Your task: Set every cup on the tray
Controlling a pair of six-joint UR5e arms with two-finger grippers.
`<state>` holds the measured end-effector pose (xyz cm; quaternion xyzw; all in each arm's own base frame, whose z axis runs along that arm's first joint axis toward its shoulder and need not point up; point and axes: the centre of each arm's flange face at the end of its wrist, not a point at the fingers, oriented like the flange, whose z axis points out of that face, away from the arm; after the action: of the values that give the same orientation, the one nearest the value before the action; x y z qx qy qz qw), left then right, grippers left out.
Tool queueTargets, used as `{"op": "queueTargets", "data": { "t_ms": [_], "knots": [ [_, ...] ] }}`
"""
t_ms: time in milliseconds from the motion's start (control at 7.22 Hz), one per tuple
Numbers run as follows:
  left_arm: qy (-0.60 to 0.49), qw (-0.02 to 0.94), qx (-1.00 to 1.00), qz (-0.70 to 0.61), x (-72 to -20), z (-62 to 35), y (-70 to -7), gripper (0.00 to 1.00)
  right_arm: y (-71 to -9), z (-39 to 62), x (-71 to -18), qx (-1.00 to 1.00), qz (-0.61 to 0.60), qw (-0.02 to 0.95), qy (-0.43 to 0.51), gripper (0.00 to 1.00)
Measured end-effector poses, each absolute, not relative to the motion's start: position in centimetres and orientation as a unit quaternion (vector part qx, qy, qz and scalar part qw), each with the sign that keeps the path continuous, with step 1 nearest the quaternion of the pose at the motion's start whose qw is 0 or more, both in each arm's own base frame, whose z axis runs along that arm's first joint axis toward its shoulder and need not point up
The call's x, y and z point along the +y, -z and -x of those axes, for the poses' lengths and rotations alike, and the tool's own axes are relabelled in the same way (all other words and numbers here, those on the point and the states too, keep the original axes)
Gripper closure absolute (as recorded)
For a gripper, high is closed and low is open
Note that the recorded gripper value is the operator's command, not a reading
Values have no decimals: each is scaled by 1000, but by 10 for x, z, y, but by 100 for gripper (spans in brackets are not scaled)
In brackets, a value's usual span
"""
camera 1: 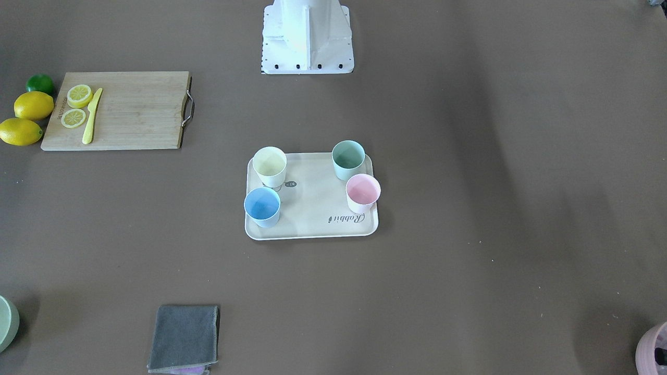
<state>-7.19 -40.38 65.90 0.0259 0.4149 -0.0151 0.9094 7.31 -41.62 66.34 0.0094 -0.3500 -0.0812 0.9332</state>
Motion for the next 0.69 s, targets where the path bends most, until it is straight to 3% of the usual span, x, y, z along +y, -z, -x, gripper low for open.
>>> {"op": "queueTargets", "data": {
  "t_ms": [692],
  "knots": [
    [15,909,415,-24,-403,71,-660,2,-664,-70,-416,-350,-10,933,85,0]
  ]
}}
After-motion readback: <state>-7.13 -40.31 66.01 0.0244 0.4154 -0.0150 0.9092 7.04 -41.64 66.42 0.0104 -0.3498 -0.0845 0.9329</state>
